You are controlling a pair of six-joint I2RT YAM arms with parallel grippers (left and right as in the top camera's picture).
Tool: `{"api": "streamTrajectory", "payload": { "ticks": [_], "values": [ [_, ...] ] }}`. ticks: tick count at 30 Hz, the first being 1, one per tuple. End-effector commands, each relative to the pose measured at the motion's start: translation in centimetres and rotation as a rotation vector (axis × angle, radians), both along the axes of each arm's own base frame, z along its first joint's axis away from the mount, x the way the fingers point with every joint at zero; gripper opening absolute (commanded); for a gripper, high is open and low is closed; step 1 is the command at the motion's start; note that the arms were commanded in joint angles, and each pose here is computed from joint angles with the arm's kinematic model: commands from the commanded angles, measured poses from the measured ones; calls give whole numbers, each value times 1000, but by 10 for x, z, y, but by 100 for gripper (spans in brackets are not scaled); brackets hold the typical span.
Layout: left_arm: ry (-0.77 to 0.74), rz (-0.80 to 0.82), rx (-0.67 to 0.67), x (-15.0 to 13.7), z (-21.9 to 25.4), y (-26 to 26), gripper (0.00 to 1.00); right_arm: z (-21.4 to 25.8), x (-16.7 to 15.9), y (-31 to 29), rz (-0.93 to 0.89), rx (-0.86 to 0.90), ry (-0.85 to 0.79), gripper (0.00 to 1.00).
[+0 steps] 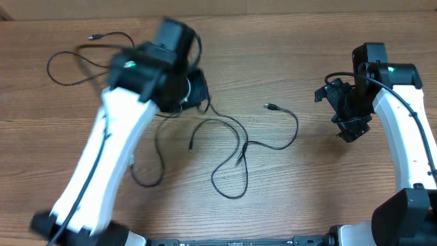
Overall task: Untangle cables
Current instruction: 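Lift the strand high and carry it to the left side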
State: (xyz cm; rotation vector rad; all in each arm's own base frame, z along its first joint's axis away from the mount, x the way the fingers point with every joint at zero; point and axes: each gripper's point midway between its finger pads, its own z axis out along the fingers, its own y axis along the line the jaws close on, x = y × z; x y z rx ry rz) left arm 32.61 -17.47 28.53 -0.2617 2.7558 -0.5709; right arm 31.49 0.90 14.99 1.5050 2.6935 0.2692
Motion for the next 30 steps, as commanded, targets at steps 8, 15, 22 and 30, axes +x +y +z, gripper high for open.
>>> {"api": "streamTrajectory", "payload": {
  "ticks": [8, 15, 22, 30],
  "values": [
    [-659, -170, -462, -22, 240, -29, 4, 7, 3, -1, 1, -4, -25, 100],
    [-866, -135, -617, -31, 310, -25, 4, 7, 3, -1, 1, -4, -25, 100],
    [-935, -20, -439, -4, 297, -3, 4, 7, 3, -1, 1, -4, -25, 100],
    [-909, 327, -91, 30, 259, 69, 4, 7, 3, -1, 1, -4, -25, 100]
  ]
}}
